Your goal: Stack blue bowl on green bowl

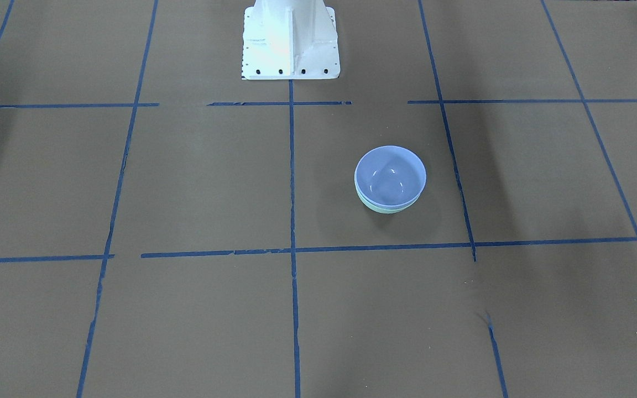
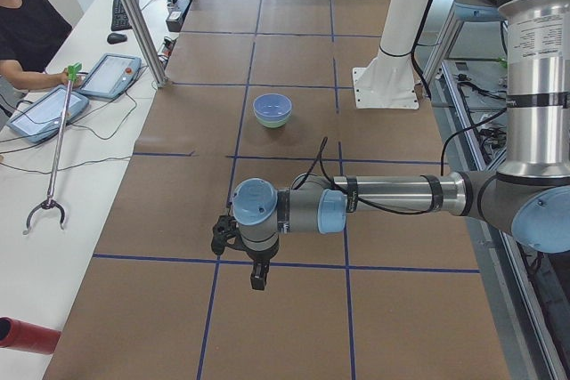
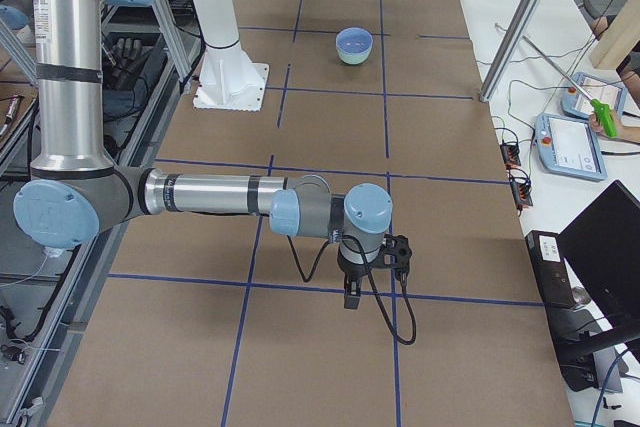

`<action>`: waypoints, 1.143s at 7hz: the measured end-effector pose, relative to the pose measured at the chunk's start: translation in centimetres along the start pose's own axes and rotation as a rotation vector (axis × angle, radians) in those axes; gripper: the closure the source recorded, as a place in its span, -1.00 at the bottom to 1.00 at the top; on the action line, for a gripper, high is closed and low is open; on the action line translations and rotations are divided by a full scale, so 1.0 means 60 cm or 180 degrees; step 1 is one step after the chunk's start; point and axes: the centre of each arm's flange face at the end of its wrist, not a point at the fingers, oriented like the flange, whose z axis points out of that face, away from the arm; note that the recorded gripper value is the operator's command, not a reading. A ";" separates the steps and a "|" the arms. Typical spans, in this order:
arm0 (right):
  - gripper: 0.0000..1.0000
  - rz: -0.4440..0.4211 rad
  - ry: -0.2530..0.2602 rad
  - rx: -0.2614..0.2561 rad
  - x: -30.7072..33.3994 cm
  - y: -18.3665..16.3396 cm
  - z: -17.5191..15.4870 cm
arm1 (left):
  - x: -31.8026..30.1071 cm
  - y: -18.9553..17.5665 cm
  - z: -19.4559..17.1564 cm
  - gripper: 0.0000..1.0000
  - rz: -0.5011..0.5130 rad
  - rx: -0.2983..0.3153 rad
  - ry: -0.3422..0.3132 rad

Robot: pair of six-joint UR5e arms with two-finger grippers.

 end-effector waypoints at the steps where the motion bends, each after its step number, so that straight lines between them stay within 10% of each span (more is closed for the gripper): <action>1: -1.00 0.0000 0.0000 0.0000 0.000 0.000 0.000 | 0.000 0.000 0.001 -1.00 -0.0011 0.0000 0.0019; 8: -1.00 0.0001 0.0000 0.0001 0.000 0.000 0.000 | 0.007 -0.003 0.001 -1.00 -0.0018 0.0027 0.0172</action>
